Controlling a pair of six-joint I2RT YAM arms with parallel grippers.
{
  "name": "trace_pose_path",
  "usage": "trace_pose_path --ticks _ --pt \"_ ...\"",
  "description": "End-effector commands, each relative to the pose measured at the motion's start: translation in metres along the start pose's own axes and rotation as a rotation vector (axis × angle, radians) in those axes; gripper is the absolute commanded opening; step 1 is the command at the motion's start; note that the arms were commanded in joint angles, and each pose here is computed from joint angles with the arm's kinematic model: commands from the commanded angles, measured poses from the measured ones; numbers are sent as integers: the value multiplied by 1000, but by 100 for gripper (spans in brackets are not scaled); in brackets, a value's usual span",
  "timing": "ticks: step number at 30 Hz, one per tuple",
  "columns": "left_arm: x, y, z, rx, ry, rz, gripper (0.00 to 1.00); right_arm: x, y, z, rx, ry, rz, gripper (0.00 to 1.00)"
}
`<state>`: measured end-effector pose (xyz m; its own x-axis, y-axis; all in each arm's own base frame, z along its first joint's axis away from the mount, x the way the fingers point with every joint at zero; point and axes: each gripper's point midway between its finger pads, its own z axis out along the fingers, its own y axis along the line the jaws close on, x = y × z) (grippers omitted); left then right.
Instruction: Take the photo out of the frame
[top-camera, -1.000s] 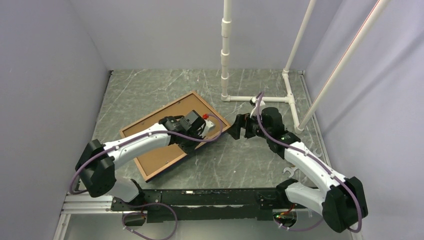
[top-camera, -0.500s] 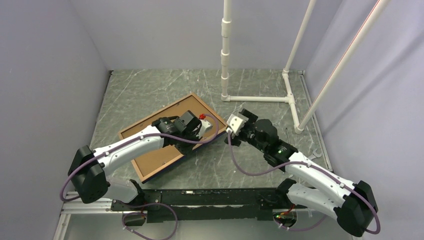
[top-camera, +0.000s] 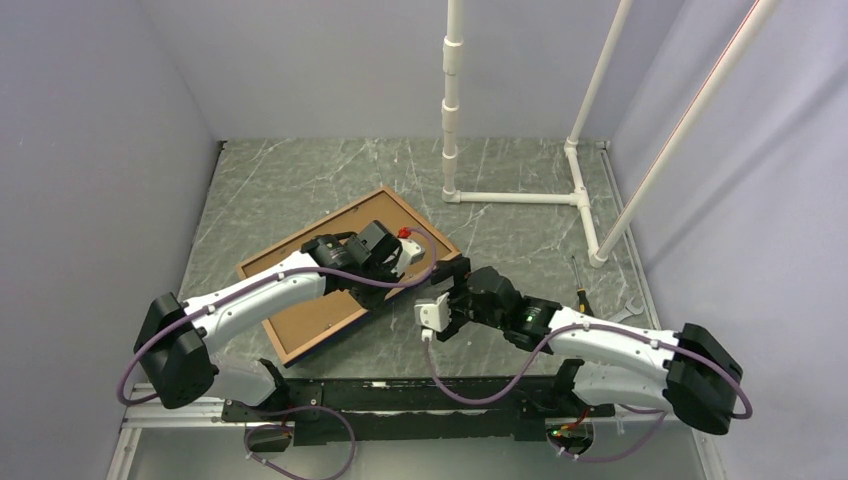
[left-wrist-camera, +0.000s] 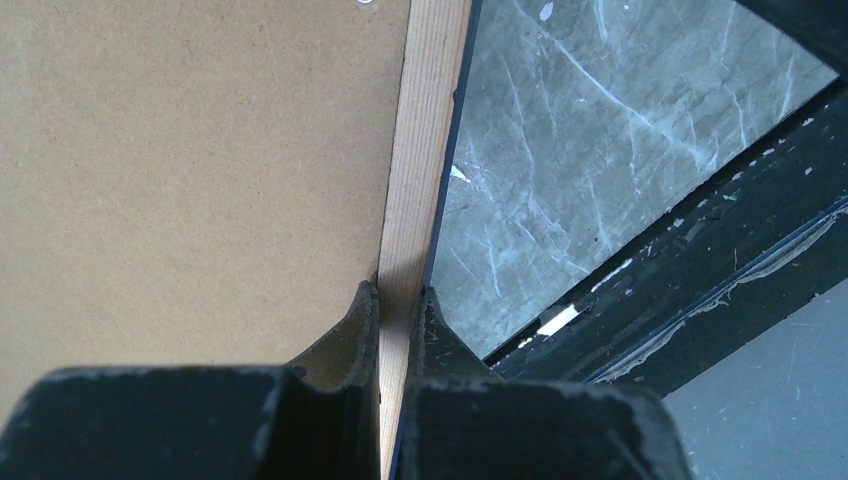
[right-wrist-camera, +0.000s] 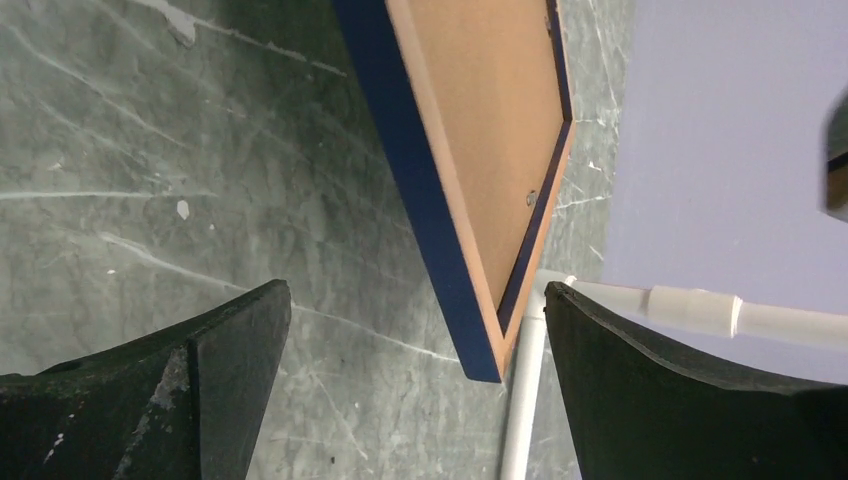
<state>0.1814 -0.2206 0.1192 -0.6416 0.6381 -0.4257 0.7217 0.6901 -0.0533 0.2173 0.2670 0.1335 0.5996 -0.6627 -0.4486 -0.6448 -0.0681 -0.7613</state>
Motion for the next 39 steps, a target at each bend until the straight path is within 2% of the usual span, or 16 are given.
trace_pose_path --ticks 1,3,7,16,24,32,37,39 --pt "-21 -2 -18 15 -89 -1 0 -4 -13 12 73 1 -142 99" --pt "-22 -2 -18 13 -88 -3 0 -4 -13 22 79 7 -178 98" --pt "-22 -3 -19 19 -96 -10 0 -9 -17 36 87 3 -225 89" --pt "-19 -3 -21 22 -105 -17 0 -9 -26 62 215 -8 -297 87" --pt "-18 -4 -25 28 -116 -16 0 -7 -27 87 236 6 -325 78" --pt "-15 -4 -26 29 -120 -24 0 -19 -28 102 236 -24 -315 53" --pt "-18 -5 -38 35 -147 -30 0 -26 -26 100 220 -31 -297 32" --pt "-20 -2 -46 15 -155 -39 4 -30 -25 98 210 -34 -284 22"
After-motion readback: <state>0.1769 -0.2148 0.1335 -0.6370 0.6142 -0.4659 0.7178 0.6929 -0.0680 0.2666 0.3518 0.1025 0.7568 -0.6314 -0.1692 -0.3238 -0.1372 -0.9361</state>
